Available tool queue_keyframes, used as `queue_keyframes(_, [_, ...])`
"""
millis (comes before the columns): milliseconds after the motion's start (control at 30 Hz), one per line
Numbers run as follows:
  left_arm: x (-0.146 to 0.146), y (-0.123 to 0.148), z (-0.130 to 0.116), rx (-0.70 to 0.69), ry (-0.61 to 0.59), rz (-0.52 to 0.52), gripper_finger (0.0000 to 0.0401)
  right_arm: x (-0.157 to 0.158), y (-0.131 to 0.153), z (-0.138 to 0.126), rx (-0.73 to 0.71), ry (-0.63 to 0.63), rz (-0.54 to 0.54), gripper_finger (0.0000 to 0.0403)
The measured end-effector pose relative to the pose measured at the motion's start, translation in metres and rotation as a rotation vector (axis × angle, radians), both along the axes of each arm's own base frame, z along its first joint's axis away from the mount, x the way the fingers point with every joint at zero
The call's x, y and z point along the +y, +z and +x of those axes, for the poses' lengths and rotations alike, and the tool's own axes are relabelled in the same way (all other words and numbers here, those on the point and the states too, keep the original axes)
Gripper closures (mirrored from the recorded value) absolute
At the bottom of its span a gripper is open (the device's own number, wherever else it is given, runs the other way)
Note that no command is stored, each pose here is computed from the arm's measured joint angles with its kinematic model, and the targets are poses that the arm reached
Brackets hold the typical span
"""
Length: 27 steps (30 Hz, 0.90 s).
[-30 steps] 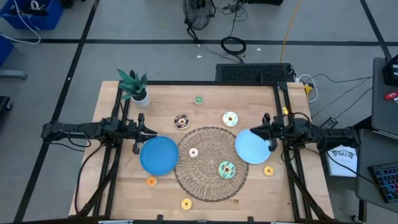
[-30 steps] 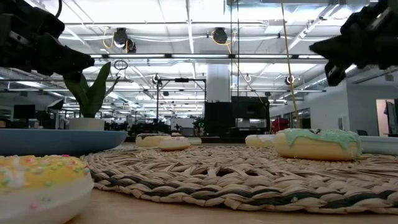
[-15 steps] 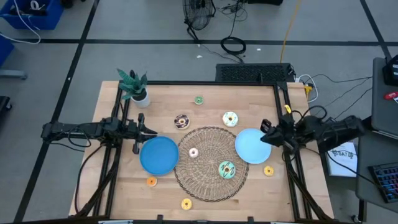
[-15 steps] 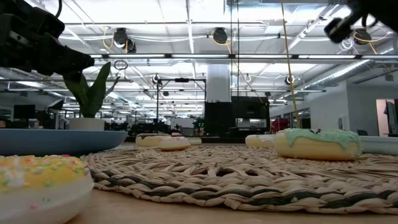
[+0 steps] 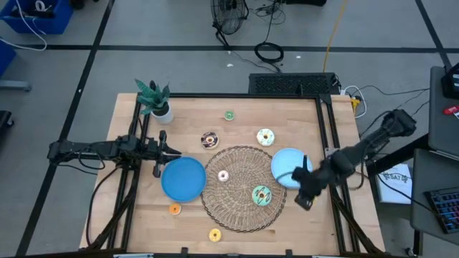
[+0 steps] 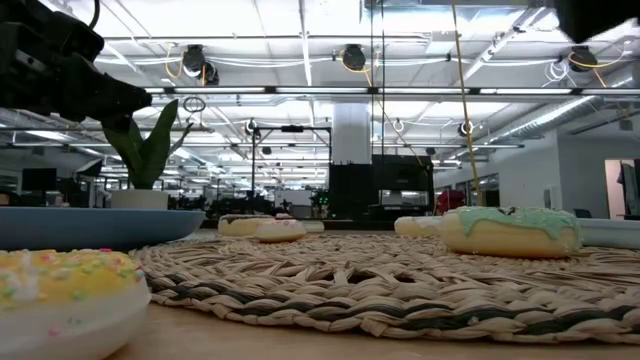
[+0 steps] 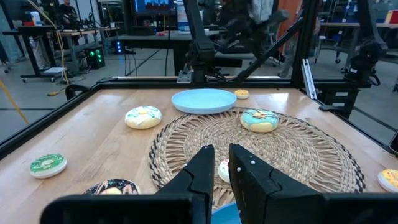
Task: Pick & Place donuts
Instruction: Put the top small yellow donut on the light blue plate
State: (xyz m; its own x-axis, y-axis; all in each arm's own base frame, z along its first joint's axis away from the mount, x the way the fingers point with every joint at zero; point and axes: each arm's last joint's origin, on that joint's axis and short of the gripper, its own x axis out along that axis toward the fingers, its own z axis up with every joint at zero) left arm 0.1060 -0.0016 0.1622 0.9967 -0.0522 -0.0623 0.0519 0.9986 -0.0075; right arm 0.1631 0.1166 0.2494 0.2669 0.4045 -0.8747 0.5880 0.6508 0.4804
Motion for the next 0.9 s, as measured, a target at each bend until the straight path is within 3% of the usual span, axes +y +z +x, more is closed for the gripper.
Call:
queue_keyframes(67, [0.000, 0.000, 0.000, 0.000, 0.000, 0.000, 0.0350, 0.016, -0.003, -0.004, 0.115, -0.030, -0.016, 0.0403])
queue_keyframes(200, [0.000, 0.000, 0.000, 0.000, 0.000, 0.000, 0.0350, 0.044, -0.012, -0.011, 0.199, -0.061, -0.048, 0.0403])
queue_keyframes(400, [0.000, 0.000, 0.000, 0.000, 0.000, 0.000, 0.0350, 0.053, -0.032, -0.038, 0.405, -0.096, -0.286, 0.0403])
queue_keyframes(700, [0.000, 0.000, 0.000, 0.000, 0.000, 0.000, 0.0350, 0.050, -0.034, -0.040, 0.232, -0.117, -0.430, 0.0398])
queue_keyframes(900, [0.000, 0.000, 0.000, 0.000, 0.000, 0.000, 0.0350, 0.049, -0.052, -0.039, 0.175, -0.083, -0.427, 0.0332])
